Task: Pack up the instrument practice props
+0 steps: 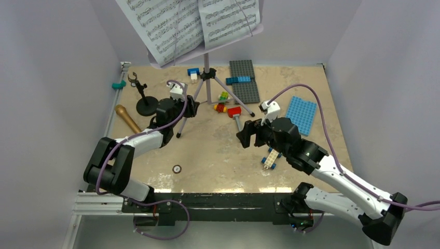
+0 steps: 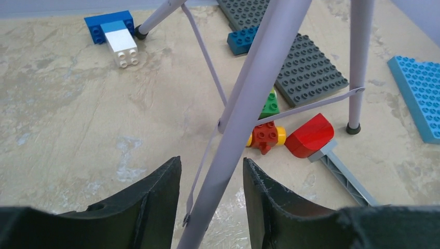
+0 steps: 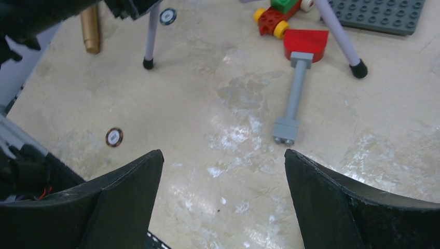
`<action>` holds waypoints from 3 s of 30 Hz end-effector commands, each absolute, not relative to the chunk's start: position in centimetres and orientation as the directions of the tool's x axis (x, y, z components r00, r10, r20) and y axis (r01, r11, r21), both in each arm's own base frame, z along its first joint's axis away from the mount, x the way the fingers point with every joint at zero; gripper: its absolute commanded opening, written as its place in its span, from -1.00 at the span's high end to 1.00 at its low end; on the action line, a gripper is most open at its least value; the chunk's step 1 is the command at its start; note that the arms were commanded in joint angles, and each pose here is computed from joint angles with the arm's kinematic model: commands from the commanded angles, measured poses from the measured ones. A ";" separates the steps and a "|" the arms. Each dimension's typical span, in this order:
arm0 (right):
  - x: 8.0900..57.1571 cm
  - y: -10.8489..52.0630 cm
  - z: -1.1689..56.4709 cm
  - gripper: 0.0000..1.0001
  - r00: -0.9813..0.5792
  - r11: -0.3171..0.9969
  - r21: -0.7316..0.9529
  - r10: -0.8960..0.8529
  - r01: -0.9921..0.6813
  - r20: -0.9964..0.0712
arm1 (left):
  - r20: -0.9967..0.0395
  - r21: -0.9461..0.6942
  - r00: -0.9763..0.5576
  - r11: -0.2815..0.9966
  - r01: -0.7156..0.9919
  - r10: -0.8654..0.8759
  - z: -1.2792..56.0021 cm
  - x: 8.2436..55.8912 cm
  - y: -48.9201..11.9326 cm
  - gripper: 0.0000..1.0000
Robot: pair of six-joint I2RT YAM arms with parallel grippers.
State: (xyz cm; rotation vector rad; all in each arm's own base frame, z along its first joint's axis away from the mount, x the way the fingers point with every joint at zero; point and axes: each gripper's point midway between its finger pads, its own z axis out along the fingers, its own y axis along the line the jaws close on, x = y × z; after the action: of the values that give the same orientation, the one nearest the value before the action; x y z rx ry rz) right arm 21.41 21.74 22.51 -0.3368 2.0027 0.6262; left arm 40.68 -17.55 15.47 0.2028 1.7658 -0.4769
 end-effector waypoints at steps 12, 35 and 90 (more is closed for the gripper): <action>36.8 22.8 26.5 -0.80 -0.181 0.939 0.192 0.144 -0.284 -0.973 | -0.977 -0.173 -0.179 0.915 0.366 -0.113 17.1 40.7 -18.0 0.19; 44.2 28.2 20.2 -0.41 -0.261 0.898 -0.007 -0.135 -0.440 -0.956 | -0.970 -0.166 -0.227 0.909 0.381 -0.082 15.5 40.4 -19.0 0.34; 23.9 29.7 15.6 1.00 -0.582 0.821 0.273 -0.086 -0.501 -0.809 | -0.933 -0.247 -0.337 0.907 0.340 -0.128 13.9 31.9 -19.1 1.00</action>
State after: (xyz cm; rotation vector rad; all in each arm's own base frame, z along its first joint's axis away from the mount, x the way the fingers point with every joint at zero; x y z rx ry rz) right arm 28.82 25.79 16.12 -0.3707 2.0592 0.3579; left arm 32.03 -18.96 14.73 0.3032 1.8141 -0.4149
